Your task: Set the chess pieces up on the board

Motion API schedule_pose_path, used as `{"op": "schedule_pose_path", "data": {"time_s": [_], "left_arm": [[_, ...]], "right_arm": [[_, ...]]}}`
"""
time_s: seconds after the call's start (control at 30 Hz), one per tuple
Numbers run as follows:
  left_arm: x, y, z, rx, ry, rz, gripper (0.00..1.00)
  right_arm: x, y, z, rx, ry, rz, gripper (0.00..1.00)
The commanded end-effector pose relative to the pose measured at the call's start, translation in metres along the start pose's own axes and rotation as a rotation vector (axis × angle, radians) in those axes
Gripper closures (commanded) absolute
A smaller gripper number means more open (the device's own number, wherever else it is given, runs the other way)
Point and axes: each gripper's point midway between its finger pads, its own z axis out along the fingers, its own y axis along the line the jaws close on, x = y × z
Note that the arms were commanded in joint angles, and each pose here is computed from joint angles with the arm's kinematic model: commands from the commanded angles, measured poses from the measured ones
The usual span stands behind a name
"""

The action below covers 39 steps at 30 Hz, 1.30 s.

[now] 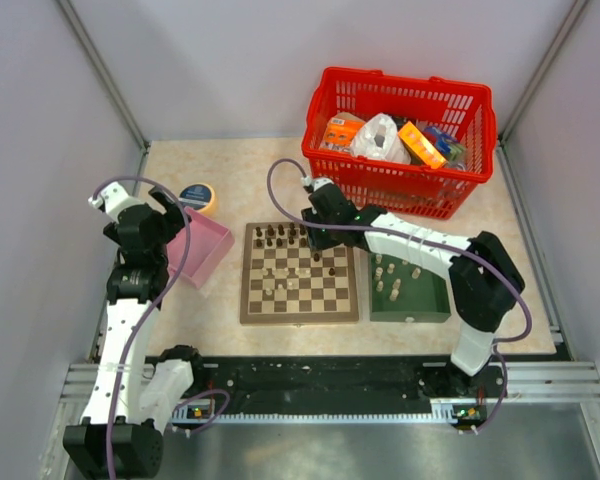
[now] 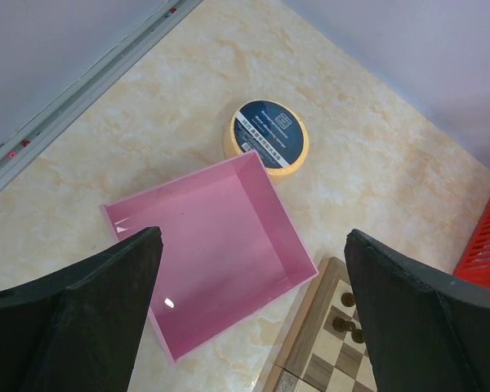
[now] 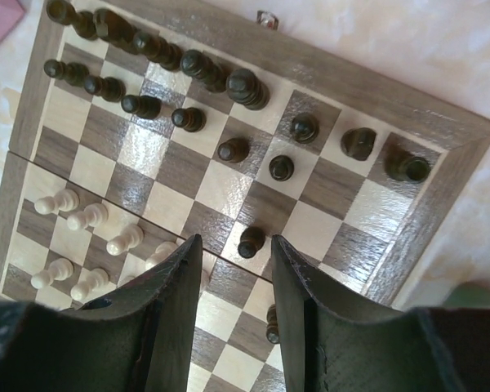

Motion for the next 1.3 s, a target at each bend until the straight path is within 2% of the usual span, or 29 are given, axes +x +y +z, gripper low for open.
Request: {"op": "schedule_pose_path", "data": {"time_s": [0.0, 0.9, 1.1, 1.27], "left_arm": [[-0.014, 0.000, -0.002, 0.004, -0.064, -0.007, 0.01], [-0.011, 0.002, 0.000, -0.006, -0.059, -0.003, 0.01], [-0.011, 0.003, 0.001, -0.011, -0.060, 0.001, 0.01], [-0.011, 0.003, 0.000, -0.010, -0.062, 0.000, 0.01]], "right_arm": [[0.005, 0.016, 0.009, -0.022, 0.004, -0.004, 0.60], [0.034, 0.002, 0.030, 0.039, 0.099, -0.029, 0.66], [0.035, 0.000, 0.031, 0.051, 0.100, -0.029, 0.70], [0.032, 0.000, 0.028, 0.057, 0.089, -0.034, 0.78]]}}
